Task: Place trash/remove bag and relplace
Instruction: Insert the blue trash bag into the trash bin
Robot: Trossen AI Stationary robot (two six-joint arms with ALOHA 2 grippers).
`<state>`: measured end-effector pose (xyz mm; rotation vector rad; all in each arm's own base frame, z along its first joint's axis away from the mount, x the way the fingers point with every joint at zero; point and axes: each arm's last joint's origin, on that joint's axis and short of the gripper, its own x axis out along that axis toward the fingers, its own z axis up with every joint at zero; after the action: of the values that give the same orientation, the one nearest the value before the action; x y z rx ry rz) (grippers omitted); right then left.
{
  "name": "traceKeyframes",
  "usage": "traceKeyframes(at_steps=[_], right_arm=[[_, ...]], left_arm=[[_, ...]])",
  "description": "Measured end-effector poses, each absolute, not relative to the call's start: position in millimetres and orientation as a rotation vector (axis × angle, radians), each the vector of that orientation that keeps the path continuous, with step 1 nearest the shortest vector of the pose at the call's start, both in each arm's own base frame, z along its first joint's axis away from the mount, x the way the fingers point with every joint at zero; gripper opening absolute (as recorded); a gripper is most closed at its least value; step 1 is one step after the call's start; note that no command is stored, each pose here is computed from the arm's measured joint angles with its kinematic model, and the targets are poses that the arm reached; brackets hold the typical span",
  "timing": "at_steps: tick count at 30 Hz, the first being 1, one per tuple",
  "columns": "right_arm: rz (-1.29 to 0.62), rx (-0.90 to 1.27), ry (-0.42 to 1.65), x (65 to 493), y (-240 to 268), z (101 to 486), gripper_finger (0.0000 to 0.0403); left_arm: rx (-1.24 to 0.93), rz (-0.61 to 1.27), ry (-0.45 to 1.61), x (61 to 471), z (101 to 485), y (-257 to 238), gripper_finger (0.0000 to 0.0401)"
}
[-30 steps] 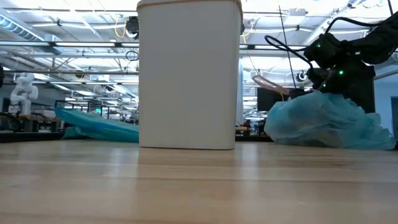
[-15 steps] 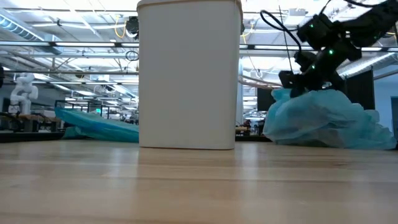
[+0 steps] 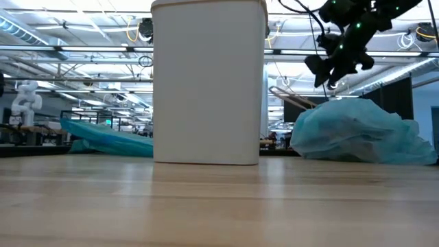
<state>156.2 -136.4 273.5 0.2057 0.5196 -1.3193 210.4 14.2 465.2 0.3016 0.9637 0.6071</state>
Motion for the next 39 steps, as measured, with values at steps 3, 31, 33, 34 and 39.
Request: traceKeyframes(at_steps=[3,31,33,34,39], right_arm=[[-1.292,0.178,0.524,157,-134,284,0.023],[-0.447,0.263,0.322,240,-143,309,0.0002],[-0.383,0.267,0.327,243,-141,307,0.0002],[-0.36,0.268,0.329,244,-140,307,0.0001],[-0.324,0.261,0.336,246,-134,307,0.0001]], left_arm=[[0.282,0.666,0.944,207,455,24,0.0102],[-0.167,0.371,0.748,222,370,152,0.0001],[-0.197,0.303,0.729,224,370,147,0.0001],[-0.213,0.284,0.728,226,368,144,0.0001],[-0.249,0.159,0.741,236,363,125,0.0]])
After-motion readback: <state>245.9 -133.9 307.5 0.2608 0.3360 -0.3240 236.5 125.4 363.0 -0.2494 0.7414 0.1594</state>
